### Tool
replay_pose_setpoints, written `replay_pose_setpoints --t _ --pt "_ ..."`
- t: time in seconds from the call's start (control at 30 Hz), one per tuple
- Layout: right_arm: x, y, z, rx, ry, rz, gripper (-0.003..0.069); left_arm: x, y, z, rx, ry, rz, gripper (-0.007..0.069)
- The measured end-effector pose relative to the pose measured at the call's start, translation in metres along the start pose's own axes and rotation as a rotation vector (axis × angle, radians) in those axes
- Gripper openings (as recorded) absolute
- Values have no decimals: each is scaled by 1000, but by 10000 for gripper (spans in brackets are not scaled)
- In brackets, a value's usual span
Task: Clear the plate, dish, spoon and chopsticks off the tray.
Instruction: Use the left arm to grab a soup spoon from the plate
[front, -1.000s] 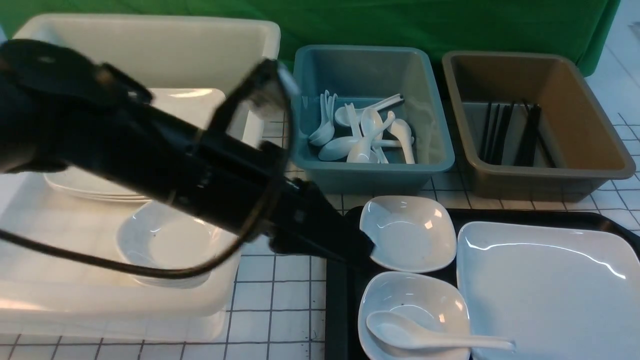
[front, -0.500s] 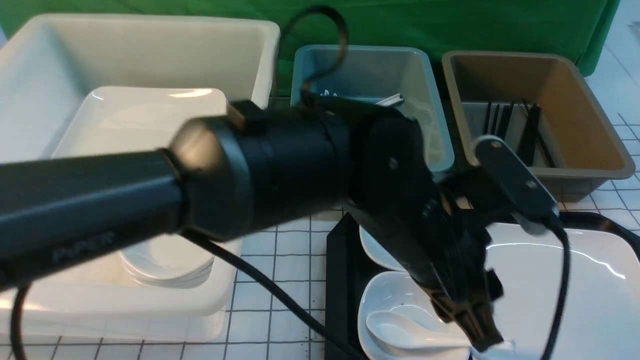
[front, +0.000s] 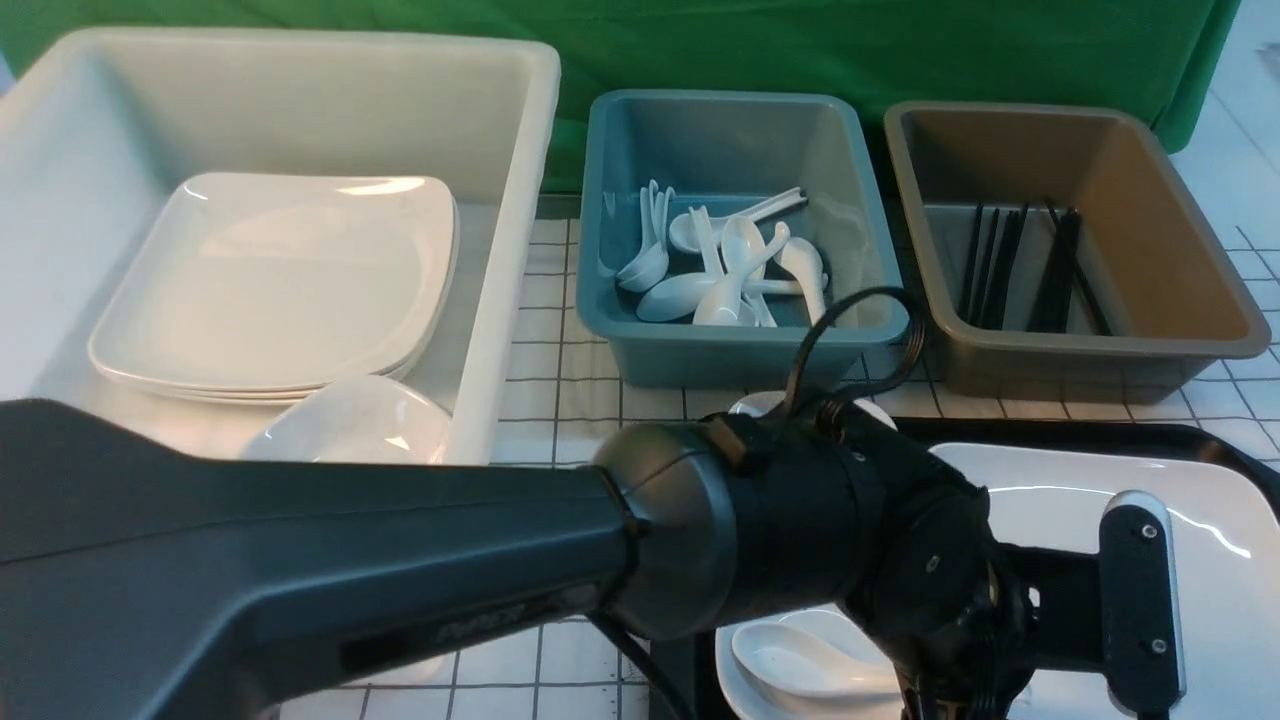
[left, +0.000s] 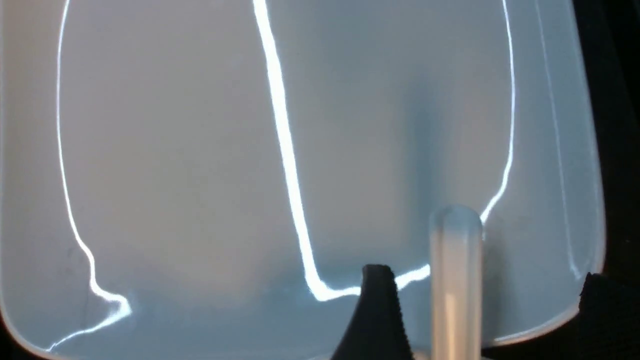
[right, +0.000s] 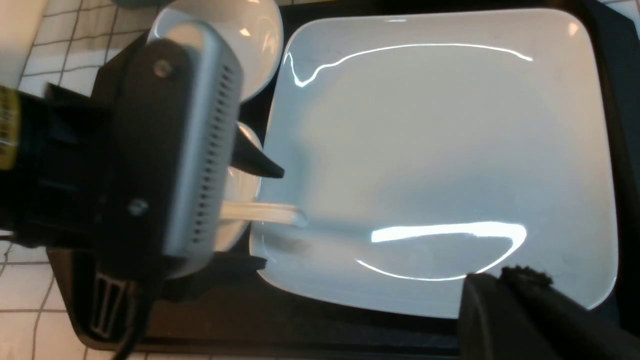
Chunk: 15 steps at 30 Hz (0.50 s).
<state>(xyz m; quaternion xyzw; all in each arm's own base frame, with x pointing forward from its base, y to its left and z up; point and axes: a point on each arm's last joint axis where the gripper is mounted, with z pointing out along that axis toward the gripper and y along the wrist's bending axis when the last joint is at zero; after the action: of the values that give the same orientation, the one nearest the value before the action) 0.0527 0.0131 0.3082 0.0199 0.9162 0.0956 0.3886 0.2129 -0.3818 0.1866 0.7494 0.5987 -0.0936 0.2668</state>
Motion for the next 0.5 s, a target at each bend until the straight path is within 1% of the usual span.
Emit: replay_pose_setpoints --t 0.07,0.13,0.2,0.27,0.3,0.37,0.47,0.5 --pt "0 0 0 0 0 1 83 2 0 7 -6 -1 0 469" --pt "0 0 0 0 0 1 87 4 0 17 -21 -6 -2 444" --pt "0 0 0 0 0 1 90 6 1 26 -33 -10 -30 402" --pt "0 0 0 0 0 1 95 7 2 29 -41 -16 -87 342" --pt "0 0 0 0 0 1 95 7 2 29 -42 -16 -95 342" --pt "0 0 0 0 0 1 99 7 3 27 -46 -18 -182 216" --pt "0 0 0 0 1 1 104 3 9 10 -72 -42 -216 75" --pt "0 0 0 0 1 1 105 1 10 6 -79 -50 -221 75"
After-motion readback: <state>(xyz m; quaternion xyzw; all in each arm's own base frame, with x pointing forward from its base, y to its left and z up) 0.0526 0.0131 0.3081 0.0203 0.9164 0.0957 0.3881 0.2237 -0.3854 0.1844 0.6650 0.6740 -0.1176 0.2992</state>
